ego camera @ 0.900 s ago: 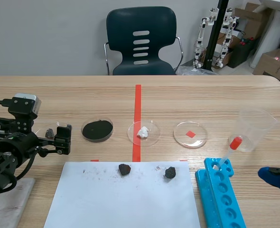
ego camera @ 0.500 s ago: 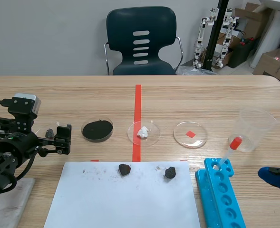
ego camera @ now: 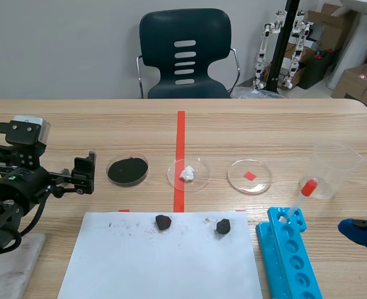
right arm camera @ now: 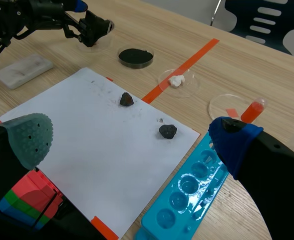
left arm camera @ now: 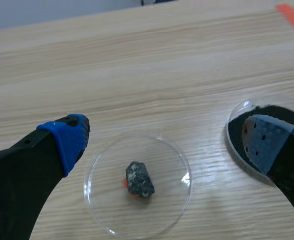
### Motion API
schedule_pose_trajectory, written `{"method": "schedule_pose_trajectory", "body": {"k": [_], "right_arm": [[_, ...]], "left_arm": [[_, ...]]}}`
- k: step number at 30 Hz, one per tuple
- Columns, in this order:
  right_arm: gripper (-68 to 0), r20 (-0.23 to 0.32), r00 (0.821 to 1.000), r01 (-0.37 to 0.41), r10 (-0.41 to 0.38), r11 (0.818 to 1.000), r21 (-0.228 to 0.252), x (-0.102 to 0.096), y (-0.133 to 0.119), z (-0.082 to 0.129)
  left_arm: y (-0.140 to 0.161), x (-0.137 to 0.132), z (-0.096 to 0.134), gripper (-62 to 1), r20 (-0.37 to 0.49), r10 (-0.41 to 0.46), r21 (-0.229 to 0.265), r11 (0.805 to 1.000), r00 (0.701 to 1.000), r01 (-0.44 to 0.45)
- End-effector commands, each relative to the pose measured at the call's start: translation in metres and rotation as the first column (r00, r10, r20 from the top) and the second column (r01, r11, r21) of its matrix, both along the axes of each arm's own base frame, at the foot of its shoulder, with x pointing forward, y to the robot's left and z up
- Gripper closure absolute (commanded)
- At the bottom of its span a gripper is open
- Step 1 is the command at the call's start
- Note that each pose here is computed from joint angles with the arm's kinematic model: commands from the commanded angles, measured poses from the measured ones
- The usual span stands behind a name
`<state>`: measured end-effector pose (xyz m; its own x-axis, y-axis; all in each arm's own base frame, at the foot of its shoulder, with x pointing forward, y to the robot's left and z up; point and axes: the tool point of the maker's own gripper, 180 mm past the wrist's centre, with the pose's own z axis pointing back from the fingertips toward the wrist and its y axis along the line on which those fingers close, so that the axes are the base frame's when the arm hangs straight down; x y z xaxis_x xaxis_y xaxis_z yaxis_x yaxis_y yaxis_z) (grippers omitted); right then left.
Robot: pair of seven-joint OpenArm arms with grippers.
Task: Return to the home posture
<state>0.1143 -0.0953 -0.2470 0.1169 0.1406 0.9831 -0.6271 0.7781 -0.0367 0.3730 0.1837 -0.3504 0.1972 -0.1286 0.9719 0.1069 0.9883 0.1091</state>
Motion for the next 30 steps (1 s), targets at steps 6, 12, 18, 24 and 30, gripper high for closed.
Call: {"method": "schedule_pose_trajectory", "body": {"k": [6, 12, 18, 24, 30], "right_arm": [[-67.9, 0.02, 1.0, 0.006, -0.006, 1.0, 0.022, 0.003, 0.0, 0.007], [-67.9, 0.02, 1.0, 0.006, -0.006, 1.0, 0.022, 0.003, 0.0, 0.007], [-67.9, 0.02, 1.0, 0.006, -0.006, 1.0, 0.022, 0.003, 0.0, 0.007], [-67.9, 0.02, 1.0, 0.006, -0.006, 1.0, 0.022, 0.003, 0.0, 0.007], [-67.9, 0.02, 1.0, 0.006, -0.006, 1.0, 0.022, 0.003, 0.0, 0.007]], "left_arm": [[-0.006, -0.026, 0.043, -62.3, 0.162, -0.078, 0.04, 0.997, 0.984, 0.072], [-0.015, -0.076, 0.046, -62.3, 0.126, -0.161, 0.077, 0.985, 0.979, 0.153], [-0.026, -0.132, 0.051, -62.3, 0.065, -0.214, 0.044, 0.976, 0.975, 0.212], [-0.043, -0.179, 0.065, -62.3, 0.033, -0.255, 0.012, 0.967, 0.966, 0.255], [-0.058, -0.21, 0.087, -62.3, 0.065, -0.285, -0.037, 0.957, 0.956, 0.288]]}}
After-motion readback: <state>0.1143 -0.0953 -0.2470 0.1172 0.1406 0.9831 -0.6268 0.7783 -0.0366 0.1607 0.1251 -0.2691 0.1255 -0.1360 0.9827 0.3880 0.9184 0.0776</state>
